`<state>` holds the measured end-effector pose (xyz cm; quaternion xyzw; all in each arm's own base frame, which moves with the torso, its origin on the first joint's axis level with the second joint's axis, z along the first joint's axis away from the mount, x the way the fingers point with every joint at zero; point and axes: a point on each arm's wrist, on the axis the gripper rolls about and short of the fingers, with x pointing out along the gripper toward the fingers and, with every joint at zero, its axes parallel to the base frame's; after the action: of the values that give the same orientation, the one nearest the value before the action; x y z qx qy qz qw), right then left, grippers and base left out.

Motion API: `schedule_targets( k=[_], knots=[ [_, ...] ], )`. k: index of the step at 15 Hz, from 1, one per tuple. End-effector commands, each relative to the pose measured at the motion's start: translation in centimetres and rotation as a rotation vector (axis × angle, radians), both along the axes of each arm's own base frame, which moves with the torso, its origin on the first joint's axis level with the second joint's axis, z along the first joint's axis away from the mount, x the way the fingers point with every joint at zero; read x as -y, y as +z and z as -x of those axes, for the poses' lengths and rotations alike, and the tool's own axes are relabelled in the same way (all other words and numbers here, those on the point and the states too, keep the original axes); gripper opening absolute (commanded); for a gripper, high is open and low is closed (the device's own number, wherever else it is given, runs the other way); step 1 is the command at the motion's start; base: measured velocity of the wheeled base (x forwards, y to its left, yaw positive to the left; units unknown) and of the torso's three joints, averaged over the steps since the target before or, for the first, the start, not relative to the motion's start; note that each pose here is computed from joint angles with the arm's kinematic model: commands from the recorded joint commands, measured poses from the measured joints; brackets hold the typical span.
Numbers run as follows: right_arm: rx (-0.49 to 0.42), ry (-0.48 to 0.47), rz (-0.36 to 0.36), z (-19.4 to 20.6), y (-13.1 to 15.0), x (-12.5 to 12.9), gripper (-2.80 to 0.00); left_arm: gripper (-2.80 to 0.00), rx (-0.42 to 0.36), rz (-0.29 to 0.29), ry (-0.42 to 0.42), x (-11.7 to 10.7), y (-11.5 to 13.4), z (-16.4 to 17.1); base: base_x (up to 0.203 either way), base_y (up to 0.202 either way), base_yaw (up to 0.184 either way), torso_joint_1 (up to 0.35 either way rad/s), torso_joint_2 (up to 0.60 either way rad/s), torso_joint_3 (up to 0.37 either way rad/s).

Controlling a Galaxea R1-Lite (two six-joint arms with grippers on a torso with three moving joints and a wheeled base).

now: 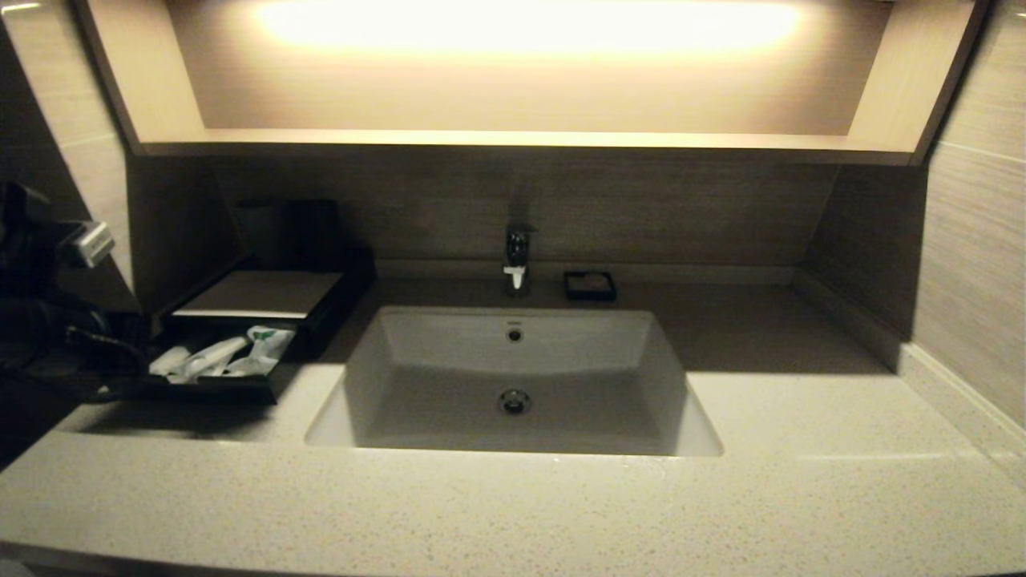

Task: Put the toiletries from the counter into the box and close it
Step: Close the drawer

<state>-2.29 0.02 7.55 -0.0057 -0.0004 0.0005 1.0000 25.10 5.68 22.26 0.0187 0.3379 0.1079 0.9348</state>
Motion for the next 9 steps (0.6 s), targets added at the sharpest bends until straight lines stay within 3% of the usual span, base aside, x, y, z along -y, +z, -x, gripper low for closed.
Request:
schedule_targets(
  k=[1, 6, 9],
  knots=[
    [-0.002, 0.0, 0.001, 0.0, 0.0, 0.0, -2.8, -2.8, -0.038, 0.025, 0.025, 0.0, -1.2, 0.8, 0.0, 0.0, 0.0, 0.0, 0.0, 0.0],
    [-0.002, 0.0, 0.001, 0.0, 0.0, 0.0, -2.8, -2.8, -0.055, 0.068, 0.076, -0.2, -1.8, 1.9, 0.0, 0.0, 0.0, 0.0, 0.0, 0.0],
    [-0.002, 0.0, 0.001, 0.0, 0.0, 0.0, -2.8, -2.8, -0.027, 0.065, 0.089, -0.3, -1.1, 3.1, 0.0, 0.0, 0.0, 0.0, 0.0, 0.0]
  ],
)
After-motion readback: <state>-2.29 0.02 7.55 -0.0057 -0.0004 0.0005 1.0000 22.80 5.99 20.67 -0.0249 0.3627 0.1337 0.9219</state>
